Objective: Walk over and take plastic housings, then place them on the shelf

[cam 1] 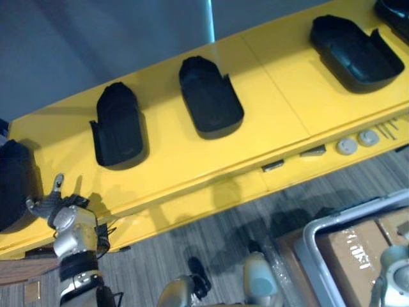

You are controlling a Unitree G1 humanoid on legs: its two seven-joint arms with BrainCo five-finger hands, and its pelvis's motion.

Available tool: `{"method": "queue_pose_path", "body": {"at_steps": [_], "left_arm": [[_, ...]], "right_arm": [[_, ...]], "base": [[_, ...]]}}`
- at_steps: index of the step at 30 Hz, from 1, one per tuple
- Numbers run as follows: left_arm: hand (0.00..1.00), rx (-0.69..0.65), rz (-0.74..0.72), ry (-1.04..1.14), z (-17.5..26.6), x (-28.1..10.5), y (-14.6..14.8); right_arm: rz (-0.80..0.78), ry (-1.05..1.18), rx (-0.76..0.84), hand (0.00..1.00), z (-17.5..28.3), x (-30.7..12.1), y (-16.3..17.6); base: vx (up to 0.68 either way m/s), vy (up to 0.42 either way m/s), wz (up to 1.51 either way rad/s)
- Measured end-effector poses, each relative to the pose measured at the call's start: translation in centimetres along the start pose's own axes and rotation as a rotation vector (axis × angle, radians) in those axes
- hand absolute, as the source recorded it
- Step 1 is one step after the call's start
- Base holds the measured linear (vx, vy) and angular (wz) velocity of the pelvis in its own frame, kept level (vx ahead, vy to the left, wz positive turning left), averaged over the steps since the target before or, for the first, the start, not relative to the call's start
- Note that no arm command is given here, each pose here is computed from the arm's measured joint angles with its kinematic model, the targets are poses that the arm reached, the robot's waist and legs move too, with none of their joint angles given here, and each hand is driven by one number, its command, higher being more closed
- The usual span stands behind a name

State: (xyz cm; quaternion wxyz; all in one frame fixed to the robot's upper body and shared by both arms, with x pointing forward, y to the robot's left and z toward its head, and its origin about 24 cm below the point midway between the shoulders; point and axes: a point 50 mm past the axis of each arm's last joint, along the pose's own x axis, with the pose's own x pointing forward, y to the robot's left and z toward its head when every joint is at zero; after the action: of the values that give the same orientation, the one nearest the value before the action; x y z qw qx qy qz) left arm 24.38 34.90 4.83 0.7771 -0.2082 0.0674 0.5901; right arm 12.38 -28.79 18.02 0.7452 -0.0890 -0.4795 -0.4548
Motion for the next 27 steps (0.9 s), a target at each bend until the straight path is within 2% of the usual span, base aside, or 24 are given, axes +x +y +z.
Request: {"method": "queue_pose_path", "body": {"at_steps": [9, 16, 20, 22, 25, 27], "left_arm": [[0.0, -0.026, 0.041, -0.021, 1.0, 0.9, 1.4], [0.0, -0.049, 0.018, -0.064, 1.5, 0.9, 1.2], [0.0, -0.108, -0.122, -0.195, 3.1, -0.2, -0.4], [0.0, -0.136, -0.293, -0.371, 5.8, -2.6, -2.4], [0.0, -0.091, -0.478, -0.655, 9.6, -6.4, -3.9], [0.0, -0.083, -0.525, -0.784, 11.3, -8.1, -3.9]], "right_arm": [[0.024, 0.021, -0.008, 0.0, -0.2, -0.1, 0.2], [0.068, 0.039, 0.013, 0.0, -0.3, -0.4, 0.8], [0.091, 0.064, 0.023, 0.0, -0.4, -0.9, 1.0], [0.116, 0.071, 0.017, 0.0, -0.4, -1.1, 1.0], [0.144, 0.074, 0.019, 0.0, -0.4, -1.2, 1.1], [0.162, 0.074, 0.021, 0.0, -0.4, -1.2, 1.3]], "base": [[0.0, -0.001, 0.0], [0.0, 0.0, 0.0], [0.0, 0.0, 0.0], [0.0, 0.002, 0.02], [0.01, 0.0, 0.09], [0.01, -0.004, 0.04]]}}
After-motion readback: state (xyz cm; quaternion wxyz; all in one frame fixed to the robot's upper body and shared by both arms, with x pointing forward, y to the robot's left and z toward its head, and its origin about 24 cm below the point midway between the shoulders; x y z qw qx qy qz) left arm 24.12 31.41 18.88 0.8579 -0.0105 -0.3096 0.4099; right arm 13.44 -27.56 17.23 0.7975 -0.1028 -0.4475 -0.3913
